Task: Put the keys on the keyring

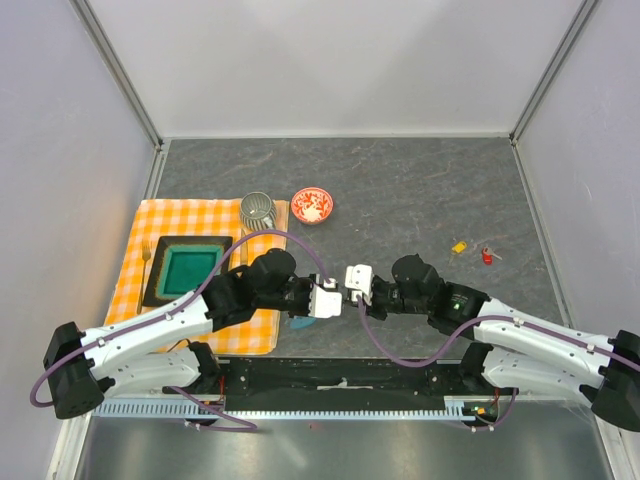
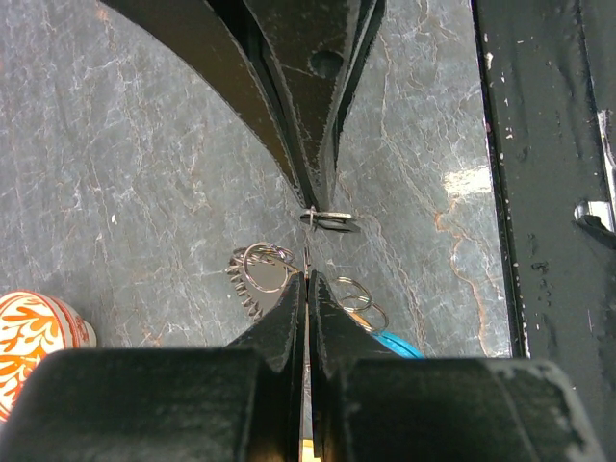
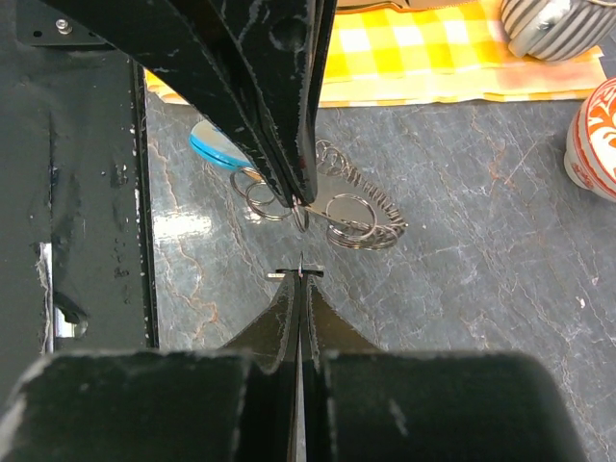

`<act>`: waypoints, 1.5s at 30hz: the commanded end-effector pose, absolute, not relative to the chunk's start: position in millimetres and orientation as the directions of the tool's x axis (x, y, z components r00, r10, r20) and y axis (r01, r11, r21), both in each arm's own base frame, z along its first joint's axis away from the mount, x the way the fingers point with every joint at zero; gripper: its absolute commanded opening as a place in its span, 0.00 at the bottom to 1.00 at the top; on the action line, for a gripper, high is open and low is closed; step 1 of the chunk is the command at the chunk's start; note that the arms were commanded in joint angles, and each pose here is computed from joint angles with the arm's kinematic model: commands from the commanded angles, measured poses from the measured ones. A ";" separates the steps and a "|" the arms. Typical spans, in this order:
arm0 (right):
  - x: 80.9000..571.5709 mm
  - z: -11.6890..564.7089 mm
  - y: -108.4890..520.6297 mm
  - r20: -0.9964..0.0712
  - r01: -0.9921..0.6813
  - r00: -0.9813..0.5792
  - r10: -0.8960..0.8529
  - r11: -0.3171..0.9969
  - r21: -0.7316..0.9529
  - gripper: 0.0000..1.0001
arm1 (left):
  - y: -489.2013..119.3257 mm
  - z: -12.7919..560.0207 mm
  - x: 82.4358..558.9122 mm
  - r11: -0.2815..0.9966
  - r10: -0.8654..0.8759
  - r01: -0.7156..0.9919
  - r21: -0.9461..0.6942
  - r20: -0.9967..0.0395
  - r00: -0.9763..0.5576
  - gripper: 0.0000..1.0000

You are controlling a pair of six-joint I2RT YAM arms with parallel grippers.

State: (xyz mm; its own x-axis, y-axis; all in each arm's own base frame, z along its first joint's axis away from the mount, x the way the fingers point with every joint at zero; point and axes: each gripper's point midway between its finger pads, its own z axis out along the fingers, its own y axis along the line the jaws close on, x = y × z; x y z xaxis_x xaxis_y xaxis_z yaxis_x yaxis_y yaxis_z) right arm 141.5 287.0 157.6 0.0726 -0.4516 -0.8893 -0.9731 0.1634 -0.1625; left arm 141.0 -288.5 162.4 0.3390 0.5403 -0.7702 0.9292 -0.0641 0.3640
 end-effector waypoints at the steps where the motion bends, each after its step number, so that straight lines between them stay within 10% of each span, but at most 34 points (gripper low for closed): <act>1: 145.0 177.3 297.9 -0.902 -0.965 0.138 -0.410 0.149 -0.216 0.00 | -298.2 177.0 138.2 -0.084 0.472 0.908 0.410 -0.786 0.398 0.02; 45: 135.2 182.6 297.9 -0.917 -0.970 0.157 -0.367 0.115 -0.213 0.00 | -297.7 180.8 138.6 -0.070 0.461 0.906 0.418 -0.792 0.401 0.02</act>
State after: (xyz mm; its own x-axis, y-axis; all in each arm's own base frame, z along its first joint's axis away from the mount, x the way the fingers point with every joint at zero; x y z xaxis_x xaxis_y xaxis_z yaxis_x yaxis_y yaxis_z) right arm 139.1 292.5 173.8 0.1317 -0.4011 -0.9065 -0.9691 0.1404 -0.2029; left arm 137.6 -290.6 165.3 0.3518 0.5125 -0.7833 0.9265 -0.0711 0.3695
